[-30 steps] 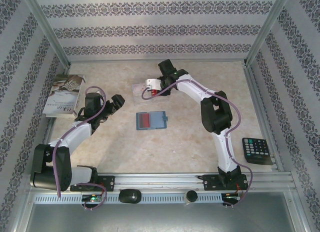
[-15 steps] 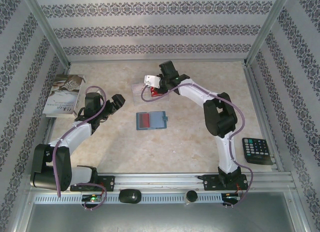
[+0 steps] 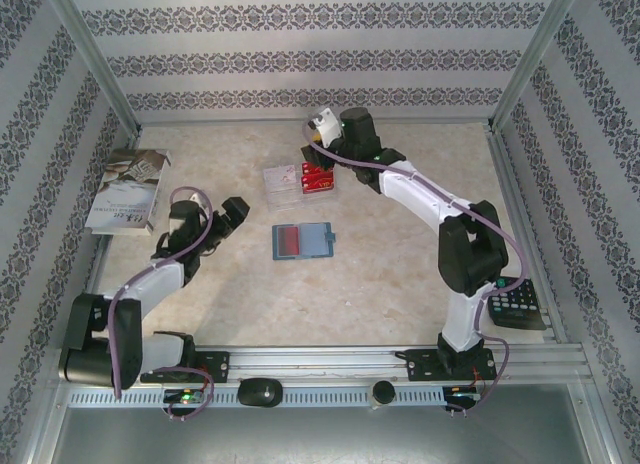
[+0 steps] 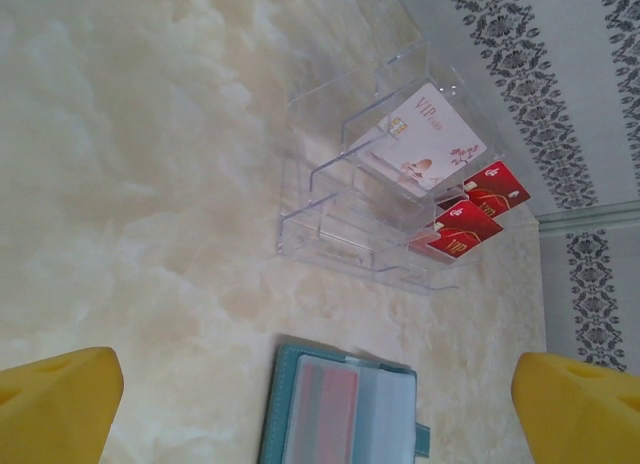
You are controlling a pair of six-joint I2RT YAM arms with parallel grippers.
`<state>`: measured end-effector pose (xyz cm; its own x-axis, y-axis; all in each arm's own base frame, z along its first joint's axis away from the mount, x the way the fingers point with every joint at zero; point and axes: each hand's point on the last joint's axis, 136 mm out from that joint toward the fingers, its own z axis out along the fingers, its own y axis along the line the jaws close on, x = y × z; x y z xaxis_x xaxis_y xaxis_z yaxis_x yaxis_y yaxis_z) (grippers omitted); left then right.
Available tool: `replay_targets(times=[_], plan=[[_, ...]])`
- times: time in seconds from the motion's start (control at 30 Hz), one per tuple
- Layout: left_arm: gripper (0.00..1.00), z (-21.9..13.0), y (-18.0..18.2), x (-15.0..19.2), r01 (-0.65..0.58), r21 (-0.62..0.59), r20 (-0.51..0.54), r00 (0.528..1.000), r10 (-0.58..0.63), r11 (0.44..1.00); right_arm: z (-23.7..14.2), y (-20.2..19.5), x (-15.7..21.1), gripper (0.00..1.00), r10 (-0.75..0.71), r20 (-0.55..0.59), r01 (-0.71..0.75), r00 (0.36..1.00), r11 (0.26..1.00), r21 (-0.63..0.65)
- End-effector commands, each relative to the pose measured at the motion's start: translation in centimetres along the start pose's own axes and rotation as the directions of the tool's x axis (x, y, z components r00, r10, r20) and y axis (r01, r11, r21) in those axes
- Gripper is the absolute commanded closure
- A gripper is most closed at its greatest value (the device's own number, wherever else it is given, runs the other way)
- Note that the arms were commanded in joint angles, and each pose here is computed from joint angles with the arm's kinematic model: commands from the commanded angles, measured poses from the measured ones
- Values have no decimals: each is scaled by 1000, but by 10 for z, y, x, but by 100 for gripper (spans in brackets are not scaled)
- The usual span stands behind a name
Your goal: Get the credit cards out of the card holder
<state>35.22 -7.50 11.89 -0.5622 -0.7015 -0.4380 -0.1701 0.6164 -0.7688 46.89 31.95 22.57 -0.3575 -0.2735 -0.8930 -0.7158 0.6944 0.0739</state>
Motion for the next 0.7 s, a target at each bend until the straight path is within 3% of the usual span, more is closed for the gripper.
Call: replay_targets(times=[0.0, 0.13, 0.2, 0.33, 0.43, 0.67], plan=[[0, -23, -5, -19, -34, -18, 111, 993, 36, 999, 8, 47, 65, 65, 178, -220, -179, 959, 984, 15], [0, -47, -1, -20, -55, -33, 180, 982, 60, 998, 7, 76, 123, 66, 133, -421, -108, 897, 991, 82], [0, -54, 0, -18, -46, -16, 203, 978, 48, 999, 5, 94, 145, 66, 132, -466, -117, 875, 991, 61], [0, -60, 1, -13, -68, -13, 199, 977, 69, 998, 6, 121, 187, 64, 8, -568, 30, 823, 998, 57], [2, -64, 3, -13, -88, -38, 198, 976, 94, 995, 15, 131, 205, 64, -25, -610, 71, 792, 996, 52], [3, -66, 6, -7, -102, -44, 181, 977, 109, 994, 30, 126, 210, 62, -73, -612, 153, 787, 985, 79]])
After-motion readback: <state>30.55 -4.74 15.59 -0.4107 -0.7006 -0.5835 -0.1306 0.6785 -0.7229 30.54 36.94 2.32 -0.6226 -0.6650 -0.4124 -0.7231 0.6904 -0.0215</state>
